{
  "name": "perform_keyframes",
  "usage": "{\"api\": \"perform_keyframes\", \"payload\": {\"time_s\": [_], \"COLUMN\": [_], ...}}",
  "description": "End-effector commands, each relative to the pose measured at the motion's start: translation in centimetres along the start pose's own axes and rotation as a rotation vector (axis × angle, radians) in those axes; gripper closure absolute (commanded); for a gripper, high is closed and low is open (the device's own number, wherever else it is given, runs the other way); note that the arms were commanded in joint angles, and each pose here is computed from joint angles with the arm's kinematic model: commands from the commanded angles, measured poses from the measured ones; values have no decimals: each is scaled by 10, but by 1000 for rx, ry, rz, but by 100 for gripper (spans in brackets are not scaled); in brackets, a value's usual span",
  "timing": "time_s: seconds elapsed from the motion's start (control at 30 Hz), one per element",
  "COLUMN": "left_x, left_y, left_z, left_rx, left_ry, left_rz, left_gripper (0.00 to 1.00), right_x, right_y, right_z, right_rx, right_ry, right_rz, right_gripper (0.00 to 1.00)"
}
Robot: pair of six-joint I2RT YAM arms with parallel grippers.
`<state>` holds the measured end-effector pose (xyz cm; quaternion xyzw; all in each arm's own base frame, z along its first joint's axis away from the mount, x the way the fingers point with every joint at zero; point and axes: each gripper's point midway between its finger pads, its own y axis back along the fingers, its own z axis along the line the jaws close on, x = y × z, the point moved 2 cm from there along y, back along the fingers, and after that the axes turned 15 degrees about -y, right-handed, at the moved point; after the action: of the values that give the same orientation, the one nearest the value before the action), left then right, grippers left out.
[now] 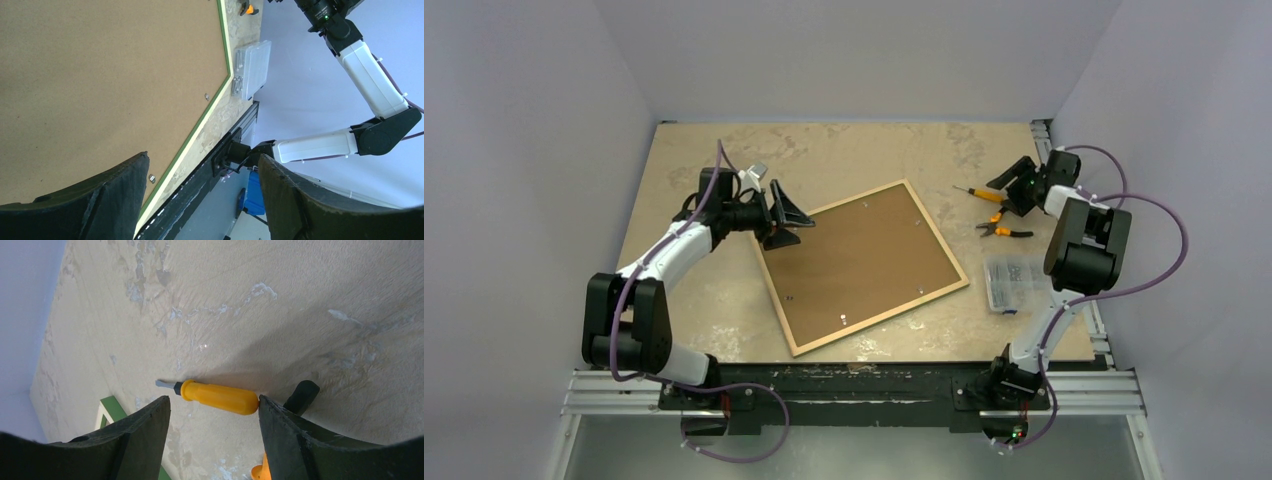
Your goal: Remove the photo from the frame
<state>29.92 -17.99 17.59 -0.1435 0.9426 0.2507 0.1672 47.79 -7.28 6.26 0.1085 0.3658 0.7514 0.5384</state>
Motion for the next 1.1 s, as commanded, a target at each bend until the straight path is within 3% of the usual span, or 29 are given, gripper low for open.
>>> {"api": "perform_keyframes", "payload": {"time_s": [0.0, 0.37, 0.47, 0.7, 0.87, 1.07], "left_x": [-1, 6, 8, 17, 36, 64], "left_y": [-3, -8, -8, -13, -23, -35], "left_z": [-4, -6, -8, -19, -47, -83], "left_rx": [30, -2, -24, -111, -124, -137], "left_ry": [-36, -86, -134, -291, -453, -674], "left_rz": [2, 31, 34, 55, 70, 21], "left_gripper": [22, 20, 20, 20, 20, 20], "right_x": [-20, -31, -1, 132, 220, 244], "right_y": [7, 60, 85, 142, 178, 192], "right_z": [16, 14, 23, 41, 18, -26], "right_rx": [0, 216, 231, 143, 49, 42], "right_ry": [59, 174, 253, 482, 397, 228], "right_rz": [-64, -234, -246, -135, 112, 133], "right_gripper": [35, 31, 30, 28, 28, 34]}}
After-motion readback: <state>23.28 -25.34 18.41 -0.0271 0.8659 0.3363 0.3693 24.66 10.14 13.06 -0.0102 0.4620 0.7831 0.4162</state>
